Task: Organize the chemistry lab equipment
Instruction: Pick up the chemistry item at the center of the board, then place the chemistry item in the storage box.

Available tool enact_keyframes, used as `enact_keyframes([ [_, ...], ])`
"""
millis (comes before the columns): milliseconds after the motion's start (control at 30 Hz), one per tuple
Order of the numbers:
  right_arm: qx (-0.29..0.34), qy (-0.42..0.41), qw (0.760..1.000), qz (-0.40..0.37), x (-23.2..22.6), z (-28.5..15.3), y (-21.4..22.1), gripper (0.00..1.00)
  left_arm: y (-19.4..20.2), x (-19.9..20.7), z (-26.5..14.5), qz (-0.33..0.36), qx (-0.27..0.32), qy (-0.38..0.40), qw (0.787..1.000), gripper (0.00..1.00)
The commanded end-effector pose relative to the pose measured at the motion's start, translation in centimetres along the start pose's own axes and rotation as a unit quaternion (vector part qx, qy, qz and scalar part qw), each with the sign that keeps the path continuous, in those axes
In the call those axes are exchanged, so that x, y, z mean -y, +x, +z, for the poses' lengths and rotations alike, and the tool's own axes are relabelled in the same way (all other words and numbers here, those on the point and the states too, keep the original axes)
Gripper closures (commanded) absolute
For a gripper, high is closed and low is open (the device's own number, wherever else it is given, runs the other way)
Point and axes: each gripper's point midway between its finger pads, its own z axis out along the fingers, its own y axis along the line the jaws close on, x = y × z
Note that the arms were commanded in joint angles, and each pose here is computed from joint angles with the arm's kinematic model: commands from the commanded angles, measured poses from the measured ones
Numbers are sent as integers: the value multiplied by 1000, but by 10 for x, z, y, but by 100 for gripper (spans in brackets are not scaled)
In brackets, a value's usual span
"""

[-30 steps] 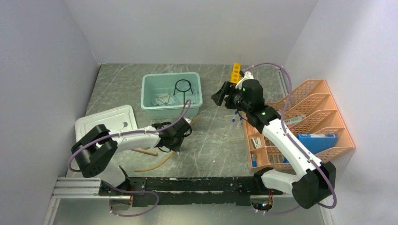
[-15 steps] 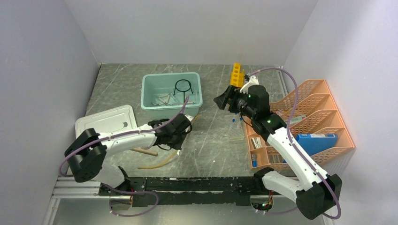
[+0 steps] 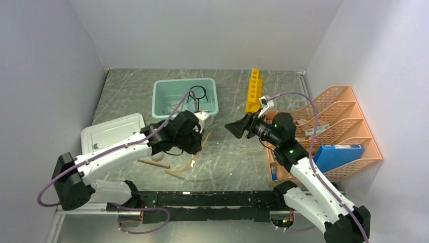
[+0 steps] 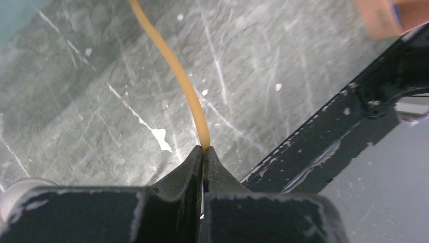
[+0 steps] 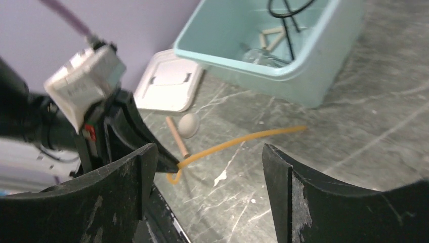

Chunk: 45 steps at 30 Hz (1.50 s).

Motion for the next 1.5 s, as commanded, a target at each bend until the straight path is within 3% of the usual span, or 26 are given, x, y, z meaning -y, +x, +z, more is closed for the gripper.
enact_keyframes([
  [0, 35, -136, 989, -49, -47, -10, -10, 20, -30, 26, -35, 20, 39, 53, 998, 95],
  [233, 39, -215, 972, -88, -85, -11, 2, 14, -56, 43, -71, 36, 72, 86, 993, 95],
  [467, 101, -229, 951, -180, -121, -5, 6, 3, -80, 63, -97, 39, 104, 125, 986, 95],
  [933, 183, -211, 896, -347, -136, 3, 4, 2, -95, 92, -116, 32, 105, 191, 975, 95],
  [1167, 187, -198, 894, -355, -131, 6, 8, 2, -107, 100, -125, 28, 118, 205, 971, 95],
  [1467, 192, -213, 907, -309, -133, 4, 18, 2, -130, 106, -147, 13, 159, 222, 962, 95],
])
